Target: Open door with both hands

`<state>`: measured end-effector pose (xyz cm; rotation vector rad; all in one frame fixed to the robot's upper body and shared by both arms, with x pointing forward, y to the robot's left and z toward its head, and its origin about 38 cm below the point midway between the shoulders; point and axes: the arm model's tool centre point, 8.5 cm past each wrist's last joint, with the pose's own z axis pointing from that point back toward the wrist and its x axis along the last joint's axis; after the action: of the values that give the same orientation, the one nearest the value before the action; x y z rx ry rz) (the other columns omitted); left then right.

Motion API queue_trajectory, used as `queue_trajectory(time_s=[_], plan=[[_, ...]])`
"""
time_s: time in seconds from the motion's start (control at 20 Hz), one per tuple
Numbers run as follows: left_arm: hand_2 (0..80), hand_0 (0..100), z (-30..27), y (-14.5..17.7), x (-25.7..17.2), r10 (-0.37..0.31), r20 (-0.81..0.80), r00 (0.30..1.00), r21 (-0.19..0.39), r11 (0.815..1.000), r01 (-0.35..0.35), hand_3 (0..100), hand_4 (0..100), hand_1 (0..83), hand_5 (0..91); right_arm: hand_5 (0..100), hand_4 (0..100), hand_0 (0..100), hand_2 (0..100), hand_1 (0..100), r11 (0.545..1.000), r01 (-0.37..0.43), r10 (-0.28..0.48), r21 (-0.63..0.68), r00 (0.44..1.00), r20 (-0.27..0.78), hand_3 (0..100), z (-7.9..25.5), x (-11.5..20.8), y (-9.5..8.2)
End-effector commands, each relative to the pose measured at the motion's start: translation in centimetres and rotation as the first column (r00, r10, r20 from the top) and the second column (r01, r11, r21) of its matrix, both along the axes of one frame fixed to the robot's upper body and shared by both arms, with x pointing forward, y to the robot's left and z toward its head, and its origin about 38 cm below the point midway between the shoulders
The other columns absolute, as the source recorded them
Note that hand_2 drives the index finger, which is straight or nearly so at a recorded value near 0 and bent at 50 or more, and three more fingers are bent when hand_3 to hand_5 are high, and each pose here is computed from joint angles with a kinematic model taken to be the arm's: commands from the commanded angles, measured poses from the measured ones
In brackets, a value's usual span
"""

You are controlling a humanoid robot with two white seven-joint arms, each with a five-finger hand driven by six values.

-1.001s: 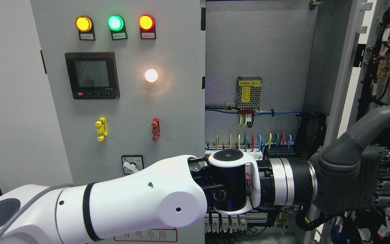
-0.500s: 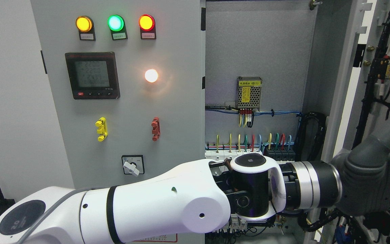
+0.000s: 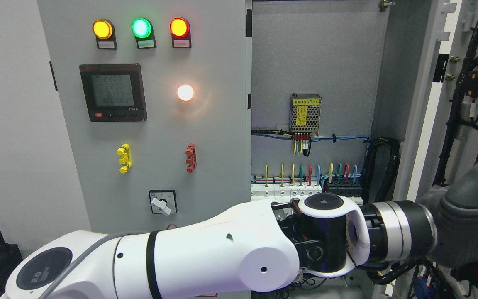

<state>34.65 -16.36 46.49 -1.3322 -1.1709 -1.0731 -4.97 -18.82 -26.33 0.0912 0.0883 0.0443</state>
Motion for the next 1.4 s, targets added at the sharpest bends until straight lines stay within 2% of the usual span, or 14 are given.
queue_trajectory(time_s=[0.0,0.3,0.5,0.7,0.95,1.15,1.35], plan=[[0.0,0,0.3,-0.9,-0.7,-0.014,-0.005,1.0,-0.012,1.0,0.014,0,3,0.0,0.0,0,0,0,0,0,0.999,0.032,-0.032,-0.001,0.999,-0.002,0,0.0,0.0,0.0],[0.0,0,1.1,-0.5,-0.6,-0.015,-0.003,1.0,-0.028,1.0,0.015,0,3,0.0,0.0,0,0,0,0,0,0.999,0.032,-0.032,-0.001,0.999,-0.002,0,0.0,0.0,0.0],[0.0,0,1.5,1.3,0.7,0.009,-0.003,1.0,-0.034,0.999,-0.009,0,3,0.0,0.0,0,0,0,0,0,0.999,0.032,-0.032,-0.001,0.999,-0.002,0,0.0,0.0,0.0],[0.0,0,1.3,6.0,3.5,0.084,-0.005,0.996,-0.035,0.996,-0.084,0,3,0.0,0.0,0,0,0,0,0,0.999,0.032,-0.032,-0.001,0.999,-0.002,0,0.0,0.0,0.0],[0.0,0,-1.5,13.2,4.9,0.133,-0.004,0.991,0.015,0.991,-0.133,0,3,0.0,0.0,0,0,0,0,0,0.999,0.032,-0.032,-0.001,0.999,-0.002,0,0.0,0.0,0.0],[0.0,0,-5.0,19.6,4.6,0.129,-0.014,0.992,0.049,0.991,-0.128,0,3,0.0,0.0,0,0,0,0,0,0.999,0.032,-0.032,-0.001,0.999,0.0,0,0.0,0.1,0.0],[0.0,0,-8.9,25.7,4.3,0.146,-0.066,0.987,0.117,0.984,-0.138,0,3,0.0,0.0,0,0,0,0,0,0.999,0.032,-0.032,-0.001,0.999,0.0,0,0.0,0.1,0.0]])
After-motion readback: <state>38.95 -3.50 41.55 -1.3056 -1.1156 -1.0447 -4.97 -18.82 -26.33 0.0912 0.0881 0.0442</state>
